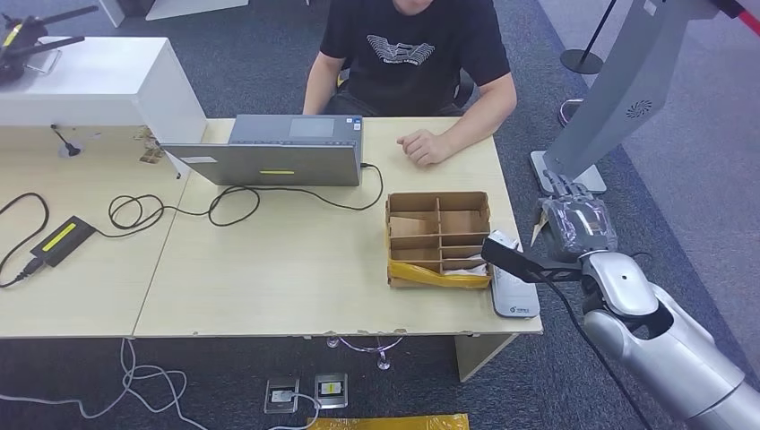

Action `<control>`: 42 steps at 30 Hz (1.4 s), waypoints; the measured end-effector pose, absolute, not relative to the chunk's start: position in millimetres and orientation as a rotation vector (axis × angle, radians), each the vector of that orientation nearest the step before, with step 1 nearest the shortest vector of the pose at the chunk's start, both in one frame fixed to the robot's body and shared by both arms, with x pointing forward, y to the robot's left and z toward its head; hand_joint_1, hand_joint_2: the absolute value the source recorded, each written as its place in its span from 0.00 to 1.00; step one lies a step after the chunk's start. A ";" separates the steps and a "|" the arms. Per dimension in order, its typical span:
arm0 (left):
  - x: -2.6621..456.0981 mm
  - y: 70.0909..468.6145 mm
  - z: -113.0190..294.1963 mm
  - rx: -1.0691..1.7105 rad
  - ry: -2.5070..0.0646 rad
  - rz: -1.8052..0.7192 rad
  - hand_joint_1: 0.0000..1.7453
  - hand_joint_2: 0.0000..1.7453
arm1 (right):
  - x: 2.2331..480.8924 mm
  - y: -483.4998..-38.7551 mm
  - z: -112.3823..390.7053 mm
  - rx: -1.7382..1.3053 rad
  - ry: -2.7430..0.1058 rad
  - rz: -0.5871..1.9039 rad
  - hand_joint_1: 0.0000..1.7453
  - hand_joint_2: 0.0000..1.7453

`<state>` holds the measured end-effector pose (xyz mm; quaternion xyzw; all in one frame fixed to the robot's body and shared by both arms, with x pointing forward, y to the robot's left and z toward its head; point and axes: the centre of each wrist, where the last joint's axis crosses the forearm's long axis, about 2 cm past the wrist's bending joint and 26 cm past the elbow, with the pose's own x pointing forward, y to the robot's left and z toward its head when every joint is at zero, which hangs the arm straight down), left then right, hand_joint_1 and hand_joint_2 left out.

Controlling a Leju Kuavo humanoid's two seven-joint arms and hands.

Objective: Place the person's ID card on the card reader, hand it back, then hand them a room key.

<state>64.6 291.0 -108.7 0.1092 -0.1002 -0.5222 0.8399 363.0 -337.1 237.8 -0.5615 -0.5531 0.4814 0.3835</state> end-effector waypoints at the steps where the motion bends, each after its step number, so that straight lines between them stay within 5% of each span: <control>1: 64.6 291.3 -108.7 0.230 -0.212 -1.110 0.00 0.00 | 363.4 -337.2 236.8 -1.430 -1.408 1.228 1.00 1.00; 42: 63.6 301.1 -108.8 0.182 -0.291 -1.375 0.00 0.00 | 337.6 -363.7 163.9 -1.263 -1.231 1.189 1.00 1.00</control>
